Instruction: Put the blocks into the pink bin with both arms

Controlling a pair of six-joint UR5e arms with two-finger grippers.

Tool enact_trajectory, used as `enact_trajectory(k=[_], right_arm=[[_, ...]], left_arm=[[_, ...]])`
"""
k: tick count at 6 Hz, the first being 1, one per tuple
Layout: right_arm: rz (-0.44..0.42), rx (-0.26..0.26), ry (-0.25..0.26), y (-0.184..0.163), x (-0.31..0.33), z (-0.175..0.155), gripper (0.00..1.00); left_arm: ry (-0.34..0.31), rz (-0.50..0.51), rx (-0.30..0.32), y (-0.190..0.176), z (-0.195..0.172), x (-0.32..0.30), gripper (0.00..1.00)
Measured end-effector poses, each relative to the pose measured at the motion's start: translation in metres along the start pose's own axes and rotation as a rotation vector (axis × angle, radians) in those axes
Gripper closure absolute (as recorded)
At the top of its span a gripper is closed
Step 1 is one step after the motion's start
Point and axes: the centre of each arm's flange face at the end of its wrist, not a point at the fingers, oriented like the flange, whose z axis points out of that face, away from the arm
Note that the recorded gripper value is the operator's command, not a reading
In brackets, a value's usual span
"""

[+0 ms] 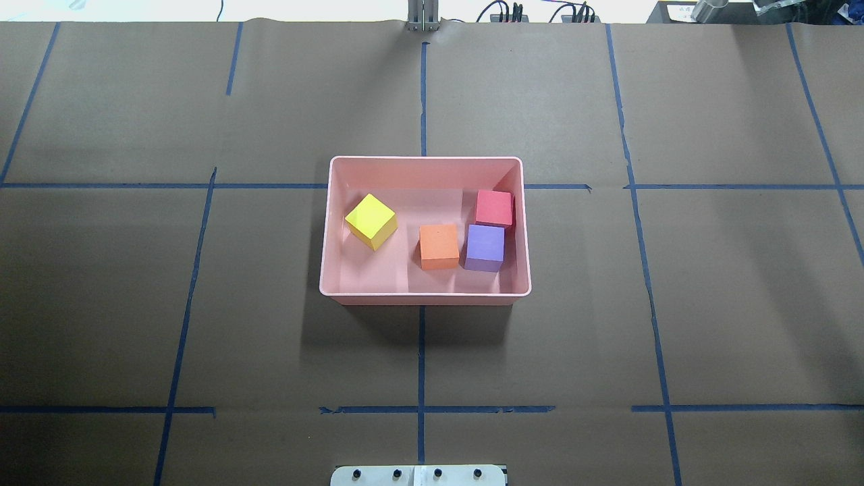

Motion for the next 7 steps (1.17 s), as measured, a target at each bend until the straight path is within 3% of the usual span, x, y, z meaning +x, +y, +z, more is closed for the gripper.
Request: enact_trajectory(k=[2, 7], right_arm=[[0.114, -0.022, -0.035, 0.038, 0.018, 0.017, 0.00], [0.132, -0.018, -0.042, 0.038, 0.018, 0.016, 0.00]], left_arm=[[-0.001, -0.006, -0.009, 0.007, 0.003, -0.002, 0.00], [0.002, -0.011, -0.022, 0.020, 0.011, -0.006, 0.00]])
